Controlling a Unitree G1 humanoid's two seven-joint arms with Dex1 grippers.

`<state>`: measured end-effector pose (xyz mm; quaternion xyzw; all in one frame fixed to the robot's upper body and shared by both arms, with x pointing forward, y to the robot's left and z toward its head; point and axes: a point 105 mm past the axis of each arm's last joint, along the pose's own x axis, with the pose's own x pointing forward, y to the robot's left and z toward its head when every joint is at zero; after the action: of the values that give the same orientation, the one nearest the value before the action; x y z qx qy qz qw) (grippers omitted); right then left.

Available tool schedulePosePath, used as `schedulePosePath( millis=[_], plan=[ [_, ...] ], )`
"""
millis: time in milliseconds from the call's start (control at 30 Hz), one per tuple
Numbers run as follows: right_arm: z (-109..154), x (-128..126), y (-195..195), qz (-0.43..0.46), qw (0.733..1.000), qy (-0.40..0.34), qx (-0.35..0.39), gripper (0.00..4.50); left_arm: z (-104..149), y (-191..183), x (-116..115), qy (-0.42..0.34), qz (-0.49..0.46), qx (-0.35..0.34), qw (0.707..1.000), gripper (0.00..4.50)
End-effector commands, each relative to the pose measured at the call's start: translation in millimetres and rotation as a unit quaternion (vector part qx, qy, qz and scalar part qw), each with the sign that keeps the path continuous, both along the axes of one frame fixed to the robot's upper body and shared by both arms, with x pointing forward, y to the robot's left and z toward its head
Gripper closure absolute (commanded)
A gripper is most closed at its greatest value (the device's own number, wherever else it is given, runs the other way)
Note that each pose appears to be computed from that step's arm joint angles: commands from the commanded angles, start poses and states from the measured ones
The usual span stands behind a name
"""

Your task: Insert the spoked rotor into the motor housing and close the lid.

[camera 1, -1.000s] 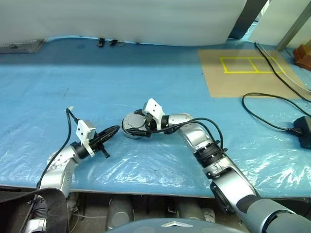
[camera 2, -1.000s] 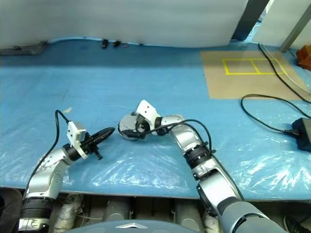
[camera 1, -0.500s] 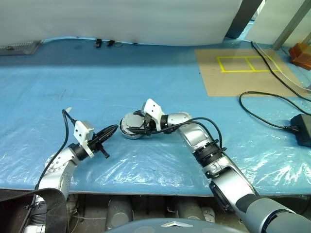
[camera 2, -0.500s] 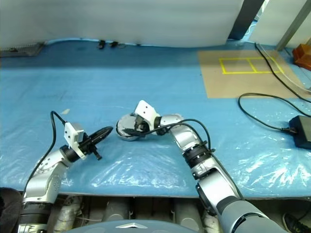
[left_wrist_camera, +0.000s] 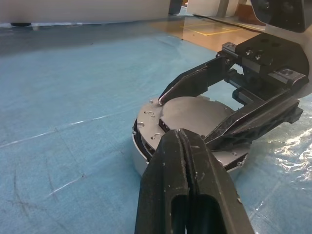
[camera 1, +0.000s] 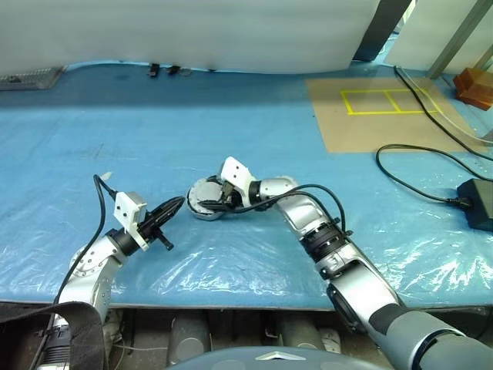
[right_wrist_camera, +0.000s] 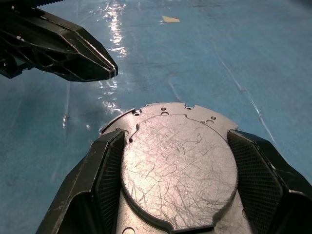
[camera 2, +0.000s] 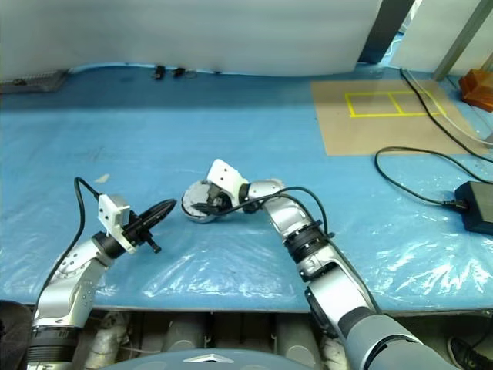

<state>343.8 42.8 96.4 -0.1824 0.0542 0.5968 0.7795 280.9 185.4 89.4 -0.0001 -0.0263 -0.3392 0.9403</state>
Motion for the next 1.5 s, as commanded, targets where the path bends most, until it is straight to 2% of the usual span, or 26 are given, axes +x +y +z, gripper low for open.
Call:
schedulePosePath(
  millis=[33,333,667,1067,1367,1500],
  plan=[
    [9,1,11,0.008,1.000,-0.017,0.001,1.51,11,6,-2,-0.022,0.012,-0.002,1.000,4.50],
    [-12,1,6,-0.004,0.998,0.007,-0.056,1.51,5,7,-2,-0.014,0.015,-0.004,1.000,4.50],
    [-19,-5,11,-0.012,0.998,0.058,-0.034,1.51,2,8,-2,-0.011,0.017,-0.005,1.000,4.50],
    [-38,0,4,-0.050,0.996,0.048,-0.054,1.51,-2,6,0,-0.008,0.012,-0.003,1.000,4.50],
    [-58,-5,-6,-0.064,0.994,0.031,-0.084,1.51,-3,3,3,-0.009,0.004,-0.003,1.000,4.50],
    [-63,-11,-6,-0.064,0.993,0.049,-0.083,1.51,-2,-1,5,-0.011,-0.004,-0.001,1.000,4.50]
  ],
)
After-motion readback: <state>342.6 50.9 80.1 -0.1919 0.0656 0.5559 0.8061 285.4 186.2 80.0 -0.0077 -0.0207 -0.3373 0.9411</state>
